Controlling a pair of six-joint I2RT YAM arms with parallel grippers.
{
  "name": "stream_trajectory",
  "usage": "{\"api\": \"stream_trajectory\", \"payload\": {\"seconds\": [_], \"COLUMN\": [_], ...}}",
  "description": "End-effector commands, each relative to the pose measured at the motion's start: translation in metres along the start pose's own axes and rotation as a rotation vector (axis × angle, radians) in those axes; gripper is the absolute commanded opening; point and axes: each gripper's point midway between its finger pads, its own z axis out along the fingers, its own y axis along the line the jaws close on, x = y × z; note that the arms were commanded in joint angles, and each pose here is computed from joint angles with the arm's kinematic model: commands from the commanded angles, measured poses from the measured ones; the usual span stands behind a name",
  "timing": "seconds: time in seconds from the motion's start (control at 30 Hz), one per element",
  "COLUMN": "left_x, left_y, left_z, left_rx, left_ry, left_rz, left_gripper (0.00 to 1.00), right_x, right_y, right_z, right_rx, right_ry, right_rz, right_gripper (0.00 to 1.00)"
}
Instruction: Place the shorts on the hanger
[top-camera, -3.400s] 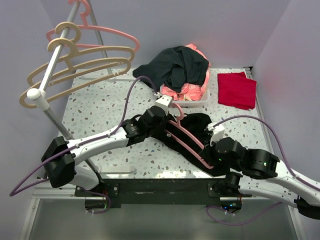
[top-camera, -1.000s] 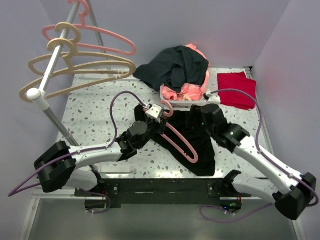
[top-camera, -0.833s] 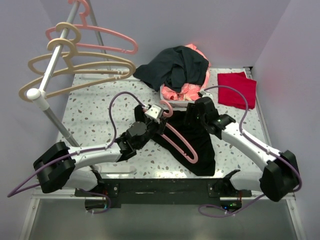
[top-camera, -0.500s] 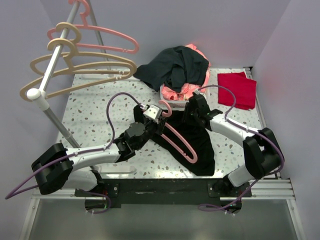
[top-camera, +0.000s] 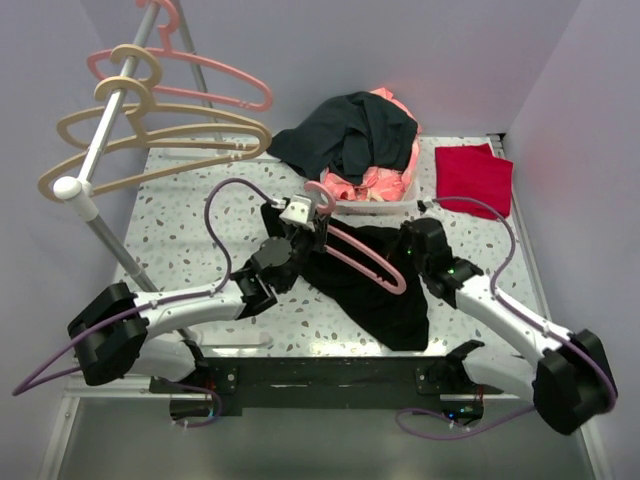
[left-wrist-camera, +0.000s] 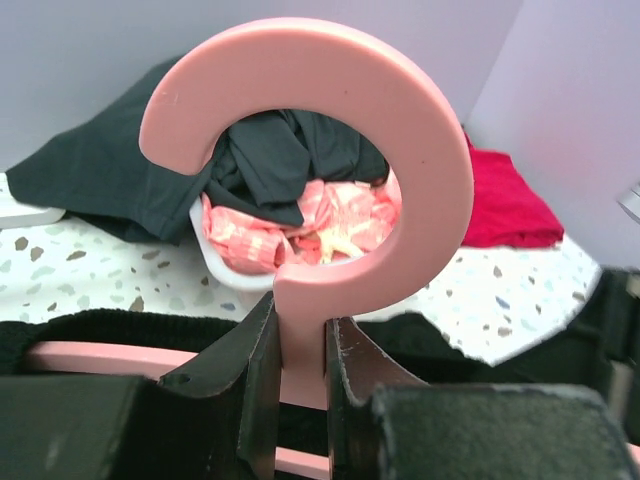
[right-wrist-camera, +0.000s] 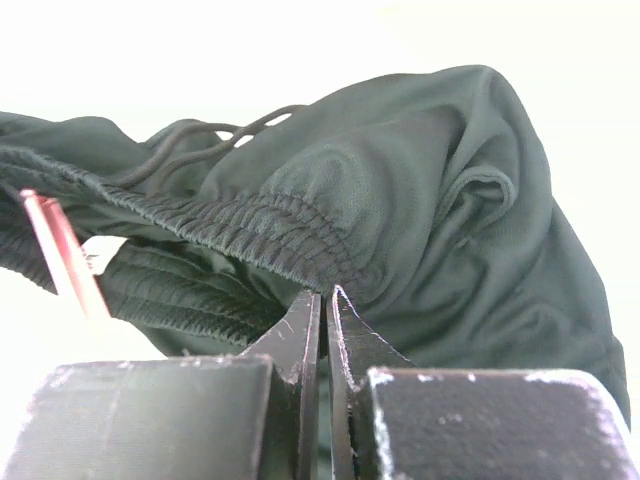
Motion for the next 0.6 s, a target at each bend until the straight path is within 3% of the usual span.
{"api": "stream_trajectory", "payload": {"seconds": [0.0,0.57], "left_x": [-0.047,-0.04], "left_y": [0.023,0.061], "left_z": [0.018,0.035], "left_rx": [-0.166,-0.321], "left_ry": [-0.141,-0.169], "left_rz": [-0.08,-0.086], "left_gripper": [0.0,0.0], "right_x": [-0.002,-0.02], "right_y": [-0.016,-0.023], "right_z": [-0.019,-0.079], "right_rx": [0.03,0.061], "right_ry": [-0.061,-0.081], "right_rz": [0.054,0.045], "right_gripper": [0.0,0.0]}}
